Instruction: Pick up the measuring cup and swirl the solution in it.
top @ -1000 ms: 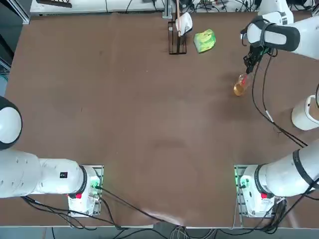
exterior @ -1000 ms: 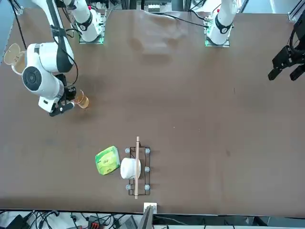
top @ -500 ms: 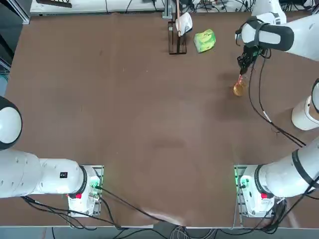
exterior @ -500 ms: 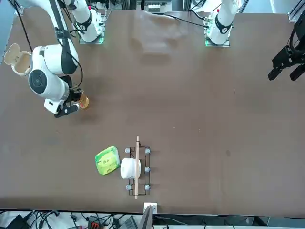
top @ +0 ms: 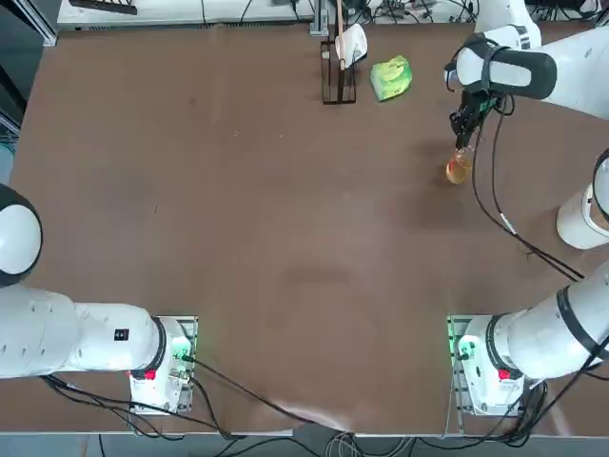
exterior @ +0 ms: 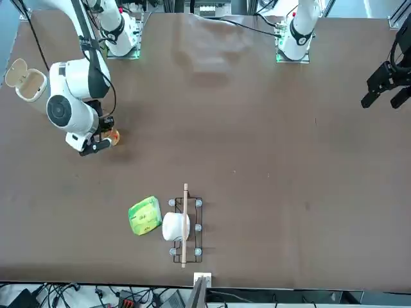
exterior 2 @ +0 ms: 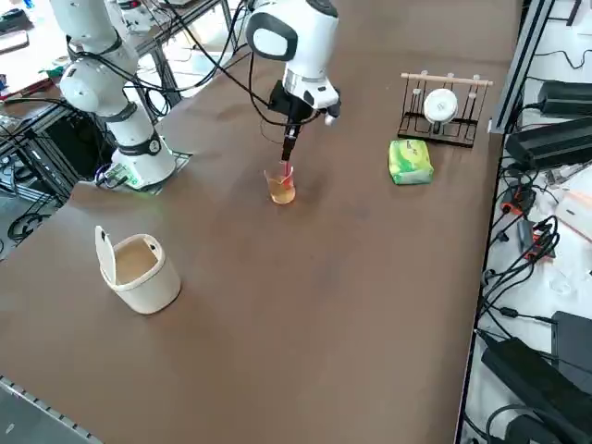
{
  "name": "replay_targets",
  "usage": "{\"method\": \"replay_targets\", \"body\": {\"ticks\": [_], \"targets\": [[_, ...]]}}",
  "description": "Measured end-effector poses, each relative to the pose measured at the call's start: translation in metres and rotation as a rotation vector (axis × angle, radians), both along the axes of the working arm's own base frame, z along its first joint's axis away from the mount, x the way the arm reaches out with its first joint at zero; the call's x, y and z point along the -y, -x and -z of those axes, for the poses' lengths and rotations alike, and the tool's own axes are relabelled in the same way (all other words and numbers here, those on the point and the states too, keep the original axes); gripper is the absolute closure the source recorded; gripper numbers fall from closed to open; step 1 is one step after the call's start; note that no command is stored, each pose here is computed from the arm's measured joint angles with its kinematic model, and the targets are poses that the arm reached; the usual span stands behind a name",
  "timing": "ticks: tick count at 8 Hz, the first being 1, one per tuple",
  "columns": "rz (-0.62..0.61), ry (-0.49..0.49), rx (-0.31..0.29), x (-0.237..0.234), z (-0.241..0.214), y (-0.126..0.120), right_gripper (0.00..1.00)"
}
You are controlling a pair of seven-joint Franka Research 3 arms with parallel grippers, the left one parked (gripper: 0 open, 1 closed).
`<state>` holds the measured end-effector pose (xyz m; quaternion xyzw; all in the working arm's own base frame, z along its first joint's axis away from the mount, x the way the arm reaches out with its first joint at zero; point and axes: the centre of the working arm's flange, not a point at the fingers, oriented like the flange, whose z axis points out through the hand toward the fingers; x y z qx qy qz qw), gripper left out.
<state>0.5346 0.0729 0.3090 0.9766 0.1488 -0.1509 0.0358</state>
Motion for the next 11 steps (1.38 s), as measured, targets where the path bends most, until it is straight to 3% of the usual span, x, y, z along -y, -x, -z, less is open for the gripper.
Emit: {"method": "replay_targets", "body": {"ticks": [4, 5, 8, 11], "targets": [[0.001, -0.003, 0.015, -0.001, -0.016, -0.005, 0.11], [0.000, -0.003, 0.018, -0.004, -0.030, -0.008, 0.00], [0.018, 0.007, 0.047, -0.029, -0.078, -0.018, 0.00], [0.042, -0.006, 0.129, -0.039, -0.126, -0.019, 0.00]]}}
